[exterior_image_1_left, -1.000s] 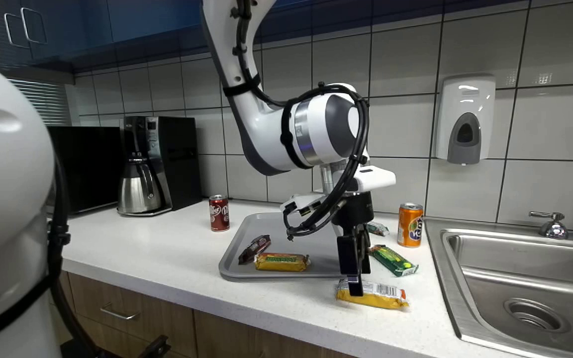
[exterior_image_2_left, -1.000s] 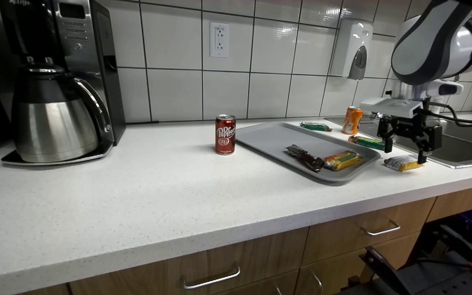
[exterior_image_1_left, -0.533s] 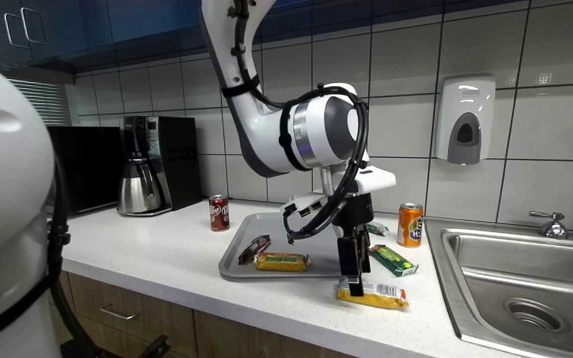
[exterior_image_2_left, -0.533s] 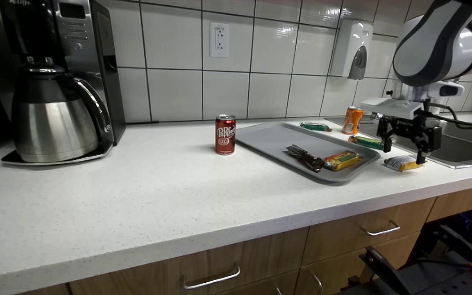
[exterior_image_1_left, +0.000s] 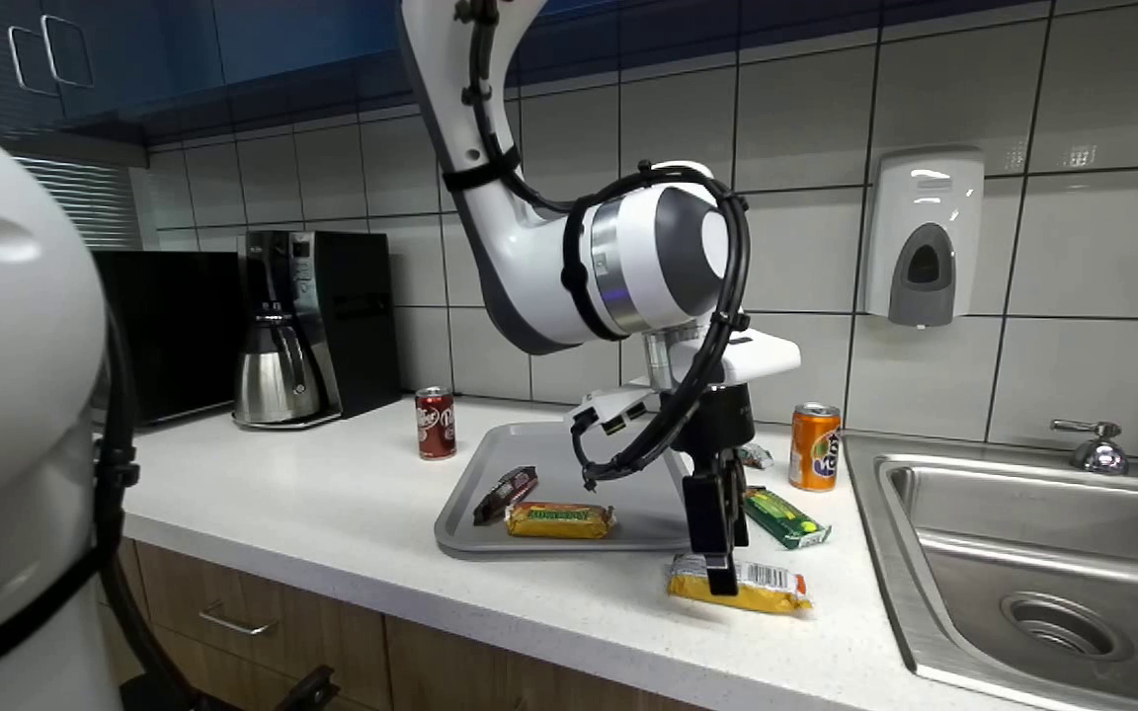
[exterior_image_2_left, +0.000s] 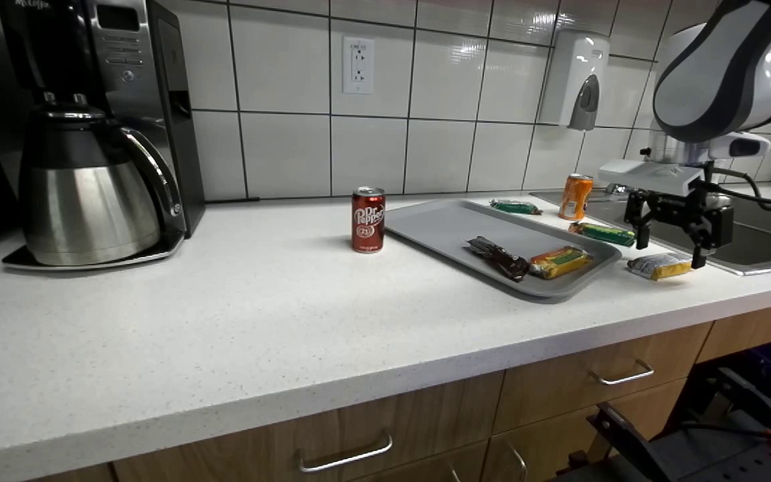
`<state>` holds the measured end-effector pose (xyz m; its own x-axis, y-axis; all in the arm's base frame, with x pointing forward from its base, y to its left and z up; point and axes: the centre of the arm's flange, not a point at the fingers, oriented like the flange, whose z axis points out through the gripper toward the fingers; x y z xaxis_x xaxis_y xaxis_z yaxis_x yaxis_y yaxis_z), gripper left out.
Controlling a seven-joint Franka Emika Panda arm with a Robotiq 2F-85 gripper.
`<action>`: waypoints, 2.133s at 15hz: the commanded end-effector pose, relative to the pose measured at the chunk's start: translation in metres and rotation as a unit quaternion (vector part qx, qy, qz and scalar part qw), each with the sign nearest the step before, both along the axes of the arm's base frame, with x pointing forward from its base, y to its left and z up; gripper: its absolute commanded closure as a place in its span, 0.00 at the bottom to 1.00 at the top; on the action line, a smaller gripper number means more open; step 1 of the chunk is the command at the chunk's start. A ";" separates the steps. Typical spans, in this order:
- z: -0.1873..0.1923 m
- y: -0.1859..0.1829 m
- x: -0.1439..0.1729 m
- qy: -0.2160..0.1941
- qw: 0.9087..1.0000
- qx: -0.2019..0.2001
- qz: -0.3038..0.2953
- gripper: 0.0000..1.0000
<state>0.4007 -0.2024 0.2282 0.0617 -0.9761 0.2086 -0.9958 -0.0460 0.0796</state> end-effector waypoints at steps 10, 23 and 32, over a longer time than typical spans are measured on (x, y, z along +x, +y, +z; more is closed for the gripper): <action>0.006 -0.001 -0.012 -0.009 1.000 -0.003 0.011 0.81; 0.044 0.024 -0.009 -0.039 0.998 -0.010 0.044 0.83; 0.054 0.059 0.033 -0.063 0.995 -0.009 0.071 0.83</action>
